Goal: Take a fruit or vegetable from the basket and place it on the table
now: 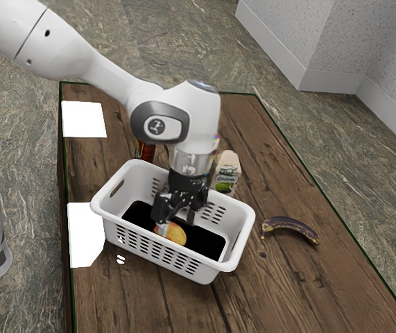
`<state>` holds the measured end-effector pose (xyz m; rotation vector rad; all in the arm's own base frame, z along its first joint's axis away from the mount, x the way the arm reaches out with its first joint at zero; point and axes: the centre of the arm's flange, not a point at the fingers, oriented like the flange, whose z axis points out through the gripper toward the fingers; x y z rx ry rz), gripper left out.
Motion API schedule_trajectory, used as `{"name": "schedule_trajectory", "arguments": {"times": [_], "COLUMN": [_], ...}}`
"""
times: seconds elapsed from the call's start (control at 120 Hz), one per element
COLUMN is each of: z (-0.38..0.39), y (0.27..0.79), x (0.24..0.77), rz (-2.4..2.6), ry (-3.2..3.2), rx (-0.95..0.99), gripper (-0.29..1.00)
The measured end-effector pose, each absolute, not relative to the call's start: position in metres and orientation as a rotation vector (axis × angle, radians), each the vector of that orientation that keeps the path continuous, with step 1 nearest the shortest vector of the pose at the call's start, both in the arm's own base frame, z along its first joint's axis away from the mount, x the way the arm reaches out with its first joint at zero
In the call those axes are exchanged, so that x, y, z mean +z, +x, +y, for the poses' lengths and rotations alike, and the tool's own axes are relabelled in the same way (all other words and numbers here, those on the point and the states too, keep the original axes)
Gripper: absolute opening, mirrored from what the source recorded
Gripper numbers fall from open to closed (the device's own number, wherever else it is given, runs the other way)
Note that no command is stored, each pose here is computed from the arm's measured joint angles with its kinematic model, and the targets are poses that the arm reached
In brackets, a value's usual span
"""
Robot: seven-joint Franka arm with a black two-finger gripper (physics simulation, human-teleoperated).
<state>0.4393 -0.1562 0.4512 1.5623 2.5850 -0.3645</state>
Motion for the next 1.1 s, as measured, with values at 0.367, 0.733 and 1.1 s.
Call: {"name": "schedule_trajectory", "arguments": {"times": [0.367, 0.733, 1.1], "z": [-0.139, -0.135, -0.137], "y": [0.437, 0.438, 0.444], "x": [0.445, 0.410, 0.417], "rz": [2.597, 2.625, 2.583], "ry": [1.493, 1.475, 1.496], "rx": [-0.346, -0.390, -0.367], "gripper": [0.70, 0.69, 0.27]}}
